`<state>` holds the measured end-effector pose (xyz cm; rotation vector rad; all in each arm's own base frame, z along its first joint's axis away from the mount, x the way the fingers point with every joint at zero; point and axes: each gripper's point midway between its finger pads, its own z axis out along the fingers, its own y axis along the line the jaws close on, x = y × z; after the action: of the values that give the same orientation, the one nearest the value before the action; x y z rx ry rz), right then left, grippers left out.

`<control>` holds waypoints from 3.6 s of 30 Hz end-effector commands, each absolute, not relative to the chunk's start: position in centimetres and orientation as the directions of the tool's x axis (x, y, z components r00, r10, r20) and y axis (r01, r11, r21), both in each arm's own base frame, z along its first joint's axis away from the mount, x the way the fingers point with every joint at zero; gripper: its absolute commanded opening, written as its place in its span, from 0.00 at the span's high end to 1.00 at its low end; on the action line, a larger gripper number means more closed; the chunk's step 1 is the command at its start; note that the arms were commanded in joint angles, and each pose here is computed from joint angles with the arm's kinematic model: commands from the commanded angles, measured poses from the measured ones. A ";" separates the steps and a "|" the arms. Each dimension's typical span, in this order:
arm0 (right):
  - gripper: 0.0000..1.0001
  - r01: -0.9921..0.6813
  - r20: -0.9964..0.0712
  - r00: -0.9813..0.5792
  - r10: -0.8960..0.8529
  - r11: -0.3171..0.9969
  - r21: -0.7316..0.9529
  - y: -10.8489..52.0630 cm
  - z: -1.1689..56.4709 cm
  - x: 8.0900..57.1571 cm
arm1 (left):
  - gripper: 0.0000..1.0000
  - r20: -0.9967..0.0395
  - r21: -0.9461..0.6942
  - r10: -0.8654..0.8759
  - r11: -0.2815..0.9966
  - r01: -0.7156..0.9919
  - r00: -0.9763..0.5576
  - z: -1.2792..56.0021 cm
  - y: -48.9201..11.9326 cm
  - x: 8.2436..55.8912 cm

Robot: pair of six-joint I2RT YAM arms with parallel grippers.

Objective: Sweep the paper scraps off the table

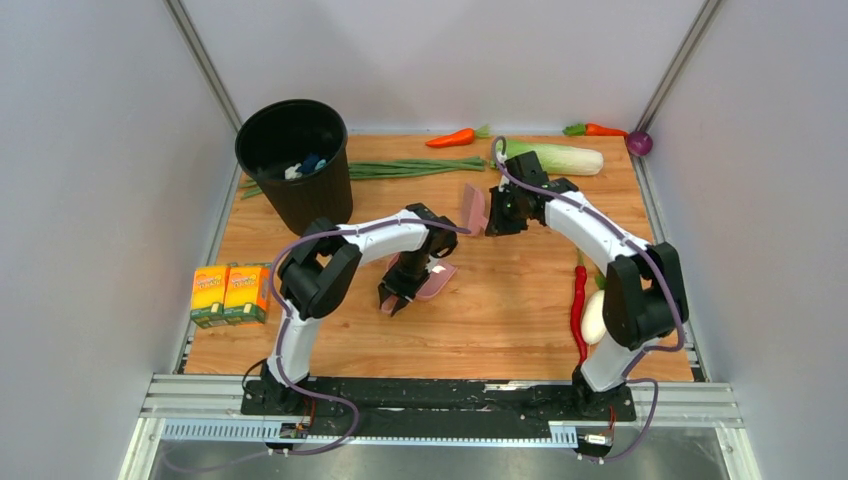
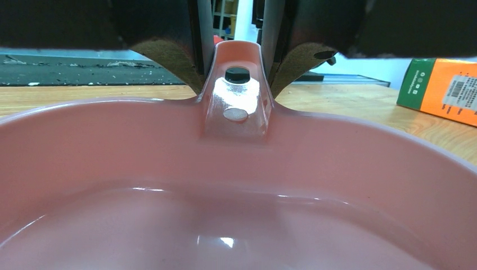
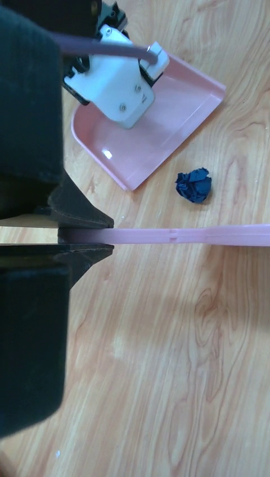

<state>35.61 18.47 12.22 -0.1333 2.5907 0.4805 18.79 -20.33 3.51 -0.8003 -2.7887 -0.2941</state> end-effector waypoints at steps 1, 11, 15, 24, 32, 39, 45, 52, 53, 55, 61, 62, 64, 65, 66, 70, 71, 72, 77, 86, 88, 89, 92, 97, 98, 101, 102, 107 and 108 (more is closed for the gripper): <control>1.00 -0.253 -0.512 -0.859 -0.021 0.886 0.389 20.7 11.8 36.6 | 1.00 0.228 0.064 0.503 0.847 0.528 -0.834 5.1 -20.7 19.7; 1.00 -0.394 -0.471 -0.868 -0.157 0.795 0.462 23.0 9.5 33.4 | 1.00 0.249 0.061 0.512 0.839 0.541 -0.822 4.1 -20.9 19.9; 1.00 -0.364 -0.427 -0.893 -0.141 0.783 0.504 23.2 9.0 32.0 | 1.00 0.251 0.060 0.514 0.837 0.544 -0.820 3.9 -21.0 20.1; 1.00 -0.203 -0.279 -0.960 -0.014 0.722 0.661 24.4 10.8 28.3 | 1.00 0.241 0.058 0.515 0.838 0.542 -0.823 3.9 -21.4 20.6; 1.00 -0.223 -0.432 -0.891 0.138 0.696 0.682 23.1 18.4 34.6 | 1.00 0.244 0.071 0.517 0.834 0.547 -0.820 3.9 -21.2 20.6; 1.00 -0.043 -0.481 -0.826 0.293 0.819 0.573 15.7 17.2 37.5 | 1.00 0.247 0.112 0.530 0.816 0.568 -0.811 3.9 -21.0 20.6; 1.00 0.078 -0.457 -0.832 0.313 0.884 0.461 11.3 13.1 34.7 | 1.00 0.270 0.125 0.565 0.782 0.610 -0.780 3.4 -21.9 19.6; 1.00 0.083 -0.385 -0.876 0.291 0.877 0.473 11.5 9.9 30.2 | 1.00 0.270 0.131 0.571 0.776 0.617 -0.775 3.3 -22.2 19.5; 1.00 0.065 -0.382 -0.880 0.282 0.868 0.492 11.9 9.8 29.9 | 1.00 0.271 0.131 0.572 0.775 0.618 -0.774 3.3 -22.1 19.5; 1.00 0.015 -0.380 -0.891 0.247 0.855 0.519 12.8 9.5 29.5 | 1.00 0.272 0.133 0.572 0.774 0.618 -0.774 3.2 -22.1 19.4; 1.00 -0.039 -0.399 -0.900 0.175 0.880 0.473 12.5 7.3 29.6 | 1.00 0.270 0.134 0.571 0.775 0.617 -0.775 3.3 -22.1 19.4; 1.00 -0.048 -0.409 -0.897 0.167 0.884 0.466 12.5 7.1 29.9 | 1.00 0.270 0.134 0.571 0.775 0.617 -0.775 3.3 -22.1 19.4; 1.00 -0.039 -0.414 -0.894 0.170 0.891 0.452 12.3 6.5 30.6 | 1.00 0.270 0.136 0.571 0.775 0.618 -0.775 3.4 -22.1 19.4; 1.00 -0.034 -0.400 -0.901 0.170 0.890 0.455 12.4 6.0 30.7 | 1.00 0.270 0.136 0.571 0.775 0.618 -0.775 3.4 -22.1 19.4; 1.00 -0.031 -0.389 -0.905 0.170 0.888 0.460 12.6 5.6 30.8 | 1.00 0.268 0.137 0.571 0.774 0.618 -0.776 3.4 -22.1 19.5; 1.00 -0.035 -0.346 -0.925 0.159 0.869 0.494 13.9 5.2 29.3 | 1.00 0.269 0.135 0.572 0.774 0.619 -0.775 3.5 -22.0 19.4; 1.00 -0.047 -0.348 -0.925 0.151 0.864 0.501 14.3 5.4 28.9 | 1.00 0.268 0.136 0.572 0.774 0.619 -0.775 3.5 -22.0 19.4; 1.00 -0.054 -0.342 -0.929 0.143 0.860 0.507 14.7 5.4 28.2 | 1.00 0.267 0.137 0.574 0.772 0.620 -0.774 3.5 -21.9 19.4; 1.00 -0.130 -0.340 -0.938 0.063 0.847 0.516 16.9 5.3 25.8 | 1.00 0.268 0.141 0.576 0.769 0.623 -0.772 3.5 -21.8 19.4; 1.00 -0.282 -0.380 -0.922 -0.067 0.789 0.546 20.2 6.6 24.0 | 1.00 0.272 0.146 0.579 0.764 0.628 -0.769 3.5 -21.6 19.4; 1.00 -0.317 -0.384 -0.918 -0.104 0.772 0.550 20.9 6.6 23.7 | 1.00 0.269 0.150 0.577 0.766 0.626 -0.771 3.5 -21.7 19.5; 1.00 -0.330 -0.384 -0.916 -0.117 0.764 0.554 21.3 6.6 23.5 | 1.00 0.266 0.152 0.578 0.765 0.626 -0.771 3.6 -21.7 19.6; 1.00 -0.352 -0.387 -0.912 -0.135 0.741 0.572 22.0 7.0 23.2 | 1.00 0.264 0.159 0.579 0.763 0.627 -0.772 3.6 -21.6 19.7; 1.00 -0.389 -0.409 -0.901 -0.146 0.690 0.611 23.0 8.8 22.6 | 1.00 0.262 0.177 0.582 0.755 0.631 -0.770 3.7 -21.3 19.9; 1.00 -0.393 -0.410 -0.901 -0.145 0.675 0.625 23.2 9.3 22.4 | 1.00 0.266 0.178 0.581 0.755 0.632 -0.769 3.7 -21.2 19.9; 1.00 -0.392 -0.387 -0.909 -0.155 0.633 0.668 23.8 10.0 21.4 | 1.00 0.258 0.184 0.583 0.753 0.631 -0.771 3.8 -21.3 20.1; 1.00 -0.386 -0.369 -0.915 -0.164 0.621 0.682 23.9 10.0 20.9 | 1.00 0.247 0.186 0.585 0.753 0.631 -0.772 3.9 -21.5 20.4; 1.00 -0.370 -0.348 -0.921 -0.174 0.667 0.647 22.8 10.4 20.4 | 1.00 0.225 0.213 0.588 0.749 0.628 -0.777 4.3 -21.4 21.0; 1.00 -0.365 -0.345 -0.922 -0.174 0.687 0.629 22.5 10.5 20.5 | 1.00 0.220 0.225 0.589 0.745 0.628 -0.778 4.4 -21.3 21.2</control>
<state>20.21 22.14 7.39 -0.3619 2.7059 1.0565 19.80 -21.15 3.27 -0.9332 -2.7607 -0.3938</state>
